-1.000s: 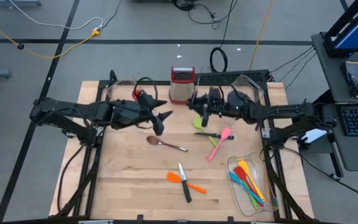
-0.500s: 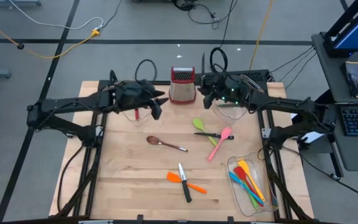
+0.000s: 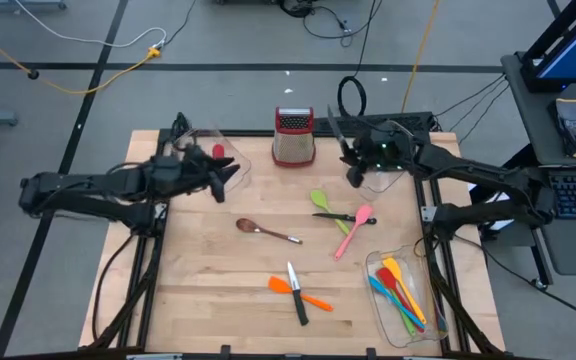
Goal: Pick & Place Kitchen Items
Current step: Put the top silver kitchen knife into the top right transparent bin
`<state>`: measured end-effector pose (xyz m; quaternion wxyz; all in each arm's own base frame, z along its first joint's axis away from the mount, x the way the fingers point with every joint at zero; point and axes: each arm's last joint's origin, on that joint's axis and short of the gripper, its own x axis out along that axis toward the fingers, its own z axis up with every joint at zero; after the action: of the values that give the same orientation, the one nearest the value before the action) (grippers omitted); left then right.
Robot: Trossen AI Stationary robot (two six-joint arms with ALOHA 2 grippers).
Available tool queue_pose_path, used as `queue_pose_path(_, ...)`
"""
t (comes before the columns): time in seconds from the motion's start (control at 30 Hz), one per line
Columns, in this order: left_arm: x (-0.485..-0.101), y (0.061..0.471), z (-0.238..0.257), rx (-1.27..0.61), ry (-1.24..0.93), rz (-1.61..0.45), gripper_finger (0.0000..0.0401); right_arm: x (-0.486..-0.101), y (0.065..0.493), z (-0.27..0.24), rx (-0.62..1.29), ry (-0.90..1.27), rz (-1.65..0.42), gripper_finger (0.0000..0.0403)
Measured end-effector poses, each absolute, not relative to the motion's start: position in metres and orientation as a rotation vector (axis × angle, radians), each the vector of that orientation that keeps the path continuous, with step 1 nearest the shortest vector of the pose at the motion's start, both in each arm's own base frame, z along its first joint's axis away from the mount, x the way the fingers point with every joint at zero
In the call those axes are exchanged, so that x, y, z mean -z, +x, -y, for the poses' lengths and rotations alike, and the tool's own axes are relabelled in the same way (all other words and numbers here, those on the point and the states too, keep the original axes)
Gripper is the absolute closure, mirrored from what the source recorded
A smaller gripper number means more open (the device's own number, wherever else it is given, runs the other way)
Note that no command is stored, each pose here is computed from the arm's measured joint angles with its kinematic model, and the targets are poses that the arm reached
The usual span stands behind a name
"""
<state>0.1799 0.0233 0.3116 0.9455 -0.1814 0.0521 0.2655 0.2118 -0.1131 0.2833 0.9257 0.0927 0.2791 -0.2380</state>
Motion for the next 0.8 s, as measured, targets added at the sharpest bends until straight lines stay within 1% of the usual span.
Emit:
queue_pose_path(0.2,-0.313,0.165,-0.005,-0.569,-0.350,-0.054,0.0249,-0.286,0.197,0.106,0.457,0.098,-0.663,0.0321)
queue_pose_path(0.33,-0.315,0.160,0.006,-0.576,-0.344,-0.032,0.0249,-0.281,0.189,0.103,0.460,0.035,-0.770,0.0321)
queue_pose_path(0.53,-0.315,0.158,0.023,-0.590,-0.350,-0.016,0.0249,-0.272,0.178,0.100,0.490,-0.071,-0.954,0.0321)
queue_pose_path(0.8,-0.315,0.150,0.043,-0.582,-0.352,0.004,0.0249,-0.267,0.166,0.101,0.578,-0.236,-1.156,0.0321)
